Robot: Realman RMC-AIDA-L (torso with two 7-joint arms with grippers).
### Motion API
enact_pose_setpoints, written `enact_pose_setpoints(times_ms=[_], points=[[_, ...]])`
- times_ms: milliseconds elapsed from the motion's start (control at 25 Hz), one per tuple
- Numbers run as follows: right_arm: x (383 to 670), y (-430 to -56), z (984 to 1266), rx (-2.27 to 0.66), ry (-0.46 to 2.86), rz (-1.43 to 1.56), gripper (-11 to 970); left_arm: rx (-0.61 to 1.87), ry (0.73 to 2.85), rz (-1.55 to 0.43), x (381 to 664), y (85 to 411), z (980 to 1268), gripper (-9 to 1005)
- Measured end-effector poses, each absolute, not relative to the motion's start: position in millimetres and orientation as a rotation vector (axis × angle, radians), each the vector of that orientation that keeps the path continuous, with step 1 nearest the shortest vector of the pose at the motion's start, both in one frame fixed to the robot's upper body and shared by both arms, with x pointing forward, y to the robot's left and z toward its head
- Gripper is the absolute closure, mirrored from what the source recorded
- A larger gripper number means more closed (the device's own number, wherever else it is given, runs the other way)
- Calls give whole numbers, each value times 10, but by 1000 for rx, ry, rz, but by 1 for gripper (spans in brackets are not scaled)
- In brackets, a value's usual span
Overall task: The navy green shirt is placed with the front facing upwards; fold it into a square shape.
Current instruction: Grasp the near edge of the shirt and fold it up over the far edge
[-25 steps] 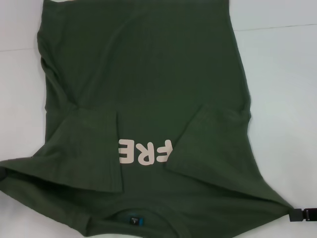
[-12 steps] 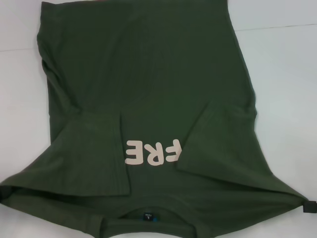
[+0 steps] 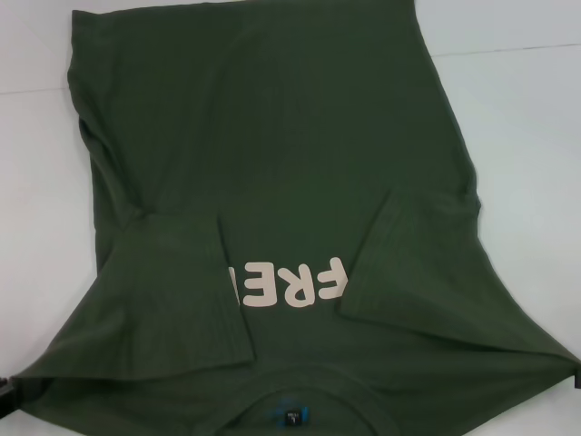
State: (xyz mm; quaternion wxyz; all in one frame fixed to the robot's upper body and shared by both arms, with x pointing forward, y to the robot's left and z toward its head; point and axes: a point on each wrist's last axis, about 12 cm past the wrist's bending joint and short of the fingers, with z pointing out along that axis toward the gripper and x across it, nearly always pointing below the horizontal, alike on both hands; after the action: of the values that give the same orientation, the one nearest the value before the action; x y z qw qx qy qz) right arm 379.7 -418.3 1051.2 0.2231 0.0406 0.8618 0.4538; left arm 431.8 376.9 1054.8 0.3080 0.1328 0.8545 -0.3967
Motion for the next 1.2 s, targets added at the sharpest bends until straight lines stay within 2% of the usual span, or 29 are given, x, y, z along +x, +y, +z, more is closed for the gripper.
enact_pose_setpoints(times_ms=[360, 1000, 1200], points=[[3851, -4181, 10545, 111, 2309, 1246, 946, 420, 2300, -1091, 4262, 3732, 10530, 948], [3865, -4158, 10582, 137, 2246, 1279, 946, 357, 2305, -1050, 4157, 3803, 10472, 948], [3924, -4073, 10564, 111, 2226, 1319, 946, 375, 2281, -1055, 4222, 3779, 10499, 947]])
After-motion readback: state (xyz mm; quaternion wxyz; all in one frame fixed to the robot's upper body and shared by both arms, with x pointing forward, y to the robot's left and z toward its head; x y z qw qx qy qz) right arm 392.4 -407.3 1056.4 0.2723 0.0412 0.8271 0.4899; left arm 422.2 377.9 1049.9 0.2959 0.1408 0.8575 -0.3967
